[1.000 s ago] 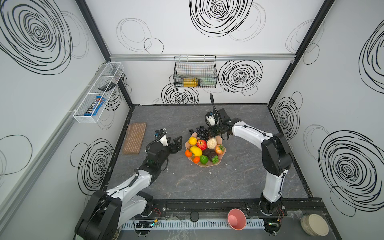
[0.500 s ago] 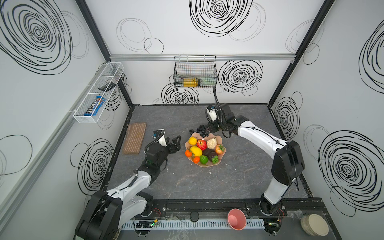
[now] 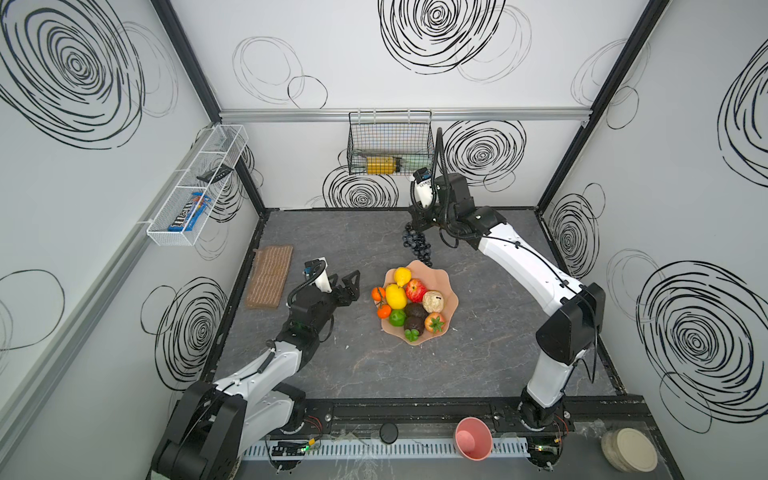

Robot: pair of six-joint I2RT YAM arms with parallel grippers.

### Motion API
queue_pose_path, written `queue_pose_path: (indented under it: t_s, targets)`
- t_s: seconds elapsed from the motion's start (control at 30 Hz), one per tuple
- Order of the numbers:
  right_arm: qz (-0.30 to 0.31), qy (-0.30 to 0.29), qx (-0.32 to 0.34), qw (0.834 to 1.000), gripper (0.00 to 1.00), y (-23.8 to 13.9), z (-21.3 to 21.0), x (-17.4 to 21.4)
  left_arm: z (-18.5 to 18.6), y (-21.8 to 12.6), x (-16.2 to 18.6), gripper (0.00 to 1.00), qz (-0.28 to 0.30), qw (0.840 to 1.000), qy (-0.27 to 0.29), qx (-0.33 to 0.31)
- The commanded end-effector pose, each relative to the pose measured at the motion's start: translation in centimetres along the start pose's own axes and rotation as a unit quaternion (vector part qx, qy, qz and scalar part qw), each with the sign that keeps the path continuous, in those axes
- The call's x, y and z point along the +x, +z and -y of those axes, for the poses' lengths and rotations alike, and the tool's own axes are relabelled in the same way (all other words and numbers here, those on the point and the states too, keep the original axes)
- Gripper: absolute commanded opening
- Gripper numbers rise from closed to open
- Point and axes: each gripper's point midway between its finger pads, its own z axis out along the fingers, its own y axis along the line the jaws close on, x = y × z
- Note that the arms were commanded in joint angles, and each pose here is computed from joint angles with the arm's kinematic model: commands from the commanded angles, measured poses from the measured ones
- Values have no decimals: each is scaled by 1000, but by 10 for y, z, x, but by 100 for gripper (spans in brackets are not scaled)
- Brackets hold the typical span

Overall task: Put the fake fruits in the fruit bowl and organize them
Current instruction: 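Grasp the dark grapes by the stem with the right gripper and lift them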

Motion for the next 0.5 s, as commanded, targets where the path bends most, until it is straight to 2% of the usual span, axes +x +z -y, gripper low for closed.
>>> queue_pose_path:
  t_s: [0.0,0.23,0.47]
  targets:
    - [-20,-10,7,1000,0,6,2,9,6,0,-10,89,21,1000,-5,18]
    - [-12,-10,10,1000,0,1,4,4,10,5,-7,88,9,999,-5,31]
    - [4,-13,20,1000,0,-16,6,-12,24,19,7,87,-31,997,-9,63]
